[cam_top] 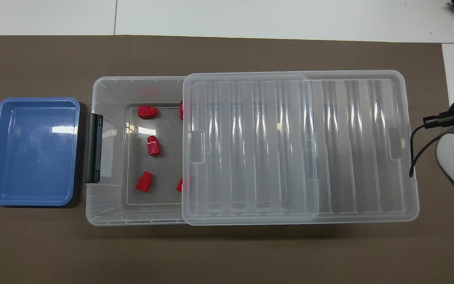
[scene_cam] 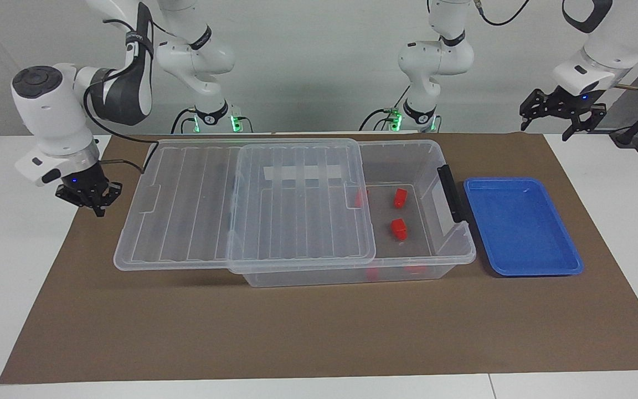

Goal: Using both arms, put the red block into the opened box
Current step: 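Slide the clear lid back toward the blue tray with the right gripper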

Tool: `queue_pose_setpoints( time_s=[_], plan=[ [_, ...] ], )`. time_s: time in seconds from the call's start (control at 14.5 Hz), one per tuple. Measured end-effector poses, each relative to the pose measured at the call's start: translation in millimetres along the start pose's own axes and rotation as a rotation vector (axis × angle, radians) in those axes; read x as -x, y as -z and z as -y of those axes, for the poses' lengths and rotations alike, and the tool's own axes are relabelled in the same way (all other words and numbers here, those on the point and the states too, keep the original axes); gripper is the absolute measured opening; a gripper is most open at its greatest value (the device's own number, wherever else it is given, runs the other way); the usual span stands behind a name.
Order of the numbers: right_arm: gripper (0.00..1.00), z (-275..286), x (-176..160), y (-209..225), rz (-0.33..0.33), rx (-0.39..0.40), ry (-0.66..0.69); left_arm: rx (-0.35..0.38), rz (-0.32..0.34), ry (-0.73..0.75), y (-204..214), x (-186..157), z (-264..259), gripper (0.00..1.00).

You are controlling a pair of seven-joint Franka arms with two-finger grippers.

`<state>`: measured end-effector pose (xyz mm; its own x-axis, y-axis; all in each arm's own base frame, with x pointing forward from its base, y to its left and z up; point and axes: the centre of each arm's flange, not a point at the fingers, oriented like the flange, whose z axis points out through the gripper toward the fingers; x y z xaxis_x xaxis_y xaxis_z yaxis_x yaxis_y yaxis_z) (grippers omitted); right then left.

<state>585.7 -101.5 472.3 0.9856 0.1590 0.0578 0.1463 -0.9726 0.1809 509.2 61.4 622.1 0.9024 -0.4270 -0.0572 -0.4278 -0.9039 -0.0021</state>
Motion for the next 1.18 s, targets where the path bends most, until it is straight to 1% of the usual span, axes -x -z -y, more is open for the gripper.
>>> queue_pose_setpoints(
  time_s=[0.28, 0.69, 0.97, 1.18],
  plan=[
    [0.01, 27.3, -6.6, -2.7, 0.005, -0.007, 0.02, -0.003, -0.003, 0.094, 0.5, -2.6, -3.6, 1.0],
    [0.01, 75.4, -18.3, 4.5, -0.008, -0.018, 0.032, -0.006, -0.003, 0.103, 1.2, -14.0, -22.9, 1.0],
    [0.01, 99.1, -22.3, 7.9, -0.017, -0.051, 0.04, -0.005, -0.003, 0.114, 0.7, -12.9, -21.0, 1.0],
    [0.01, 120.1, -25.1, 11.0, -0.021, -0.064, 0.021, -0.004, -0.002, 0.118, 0.2, -11.8, -19.1, 1.0]
  ],
)
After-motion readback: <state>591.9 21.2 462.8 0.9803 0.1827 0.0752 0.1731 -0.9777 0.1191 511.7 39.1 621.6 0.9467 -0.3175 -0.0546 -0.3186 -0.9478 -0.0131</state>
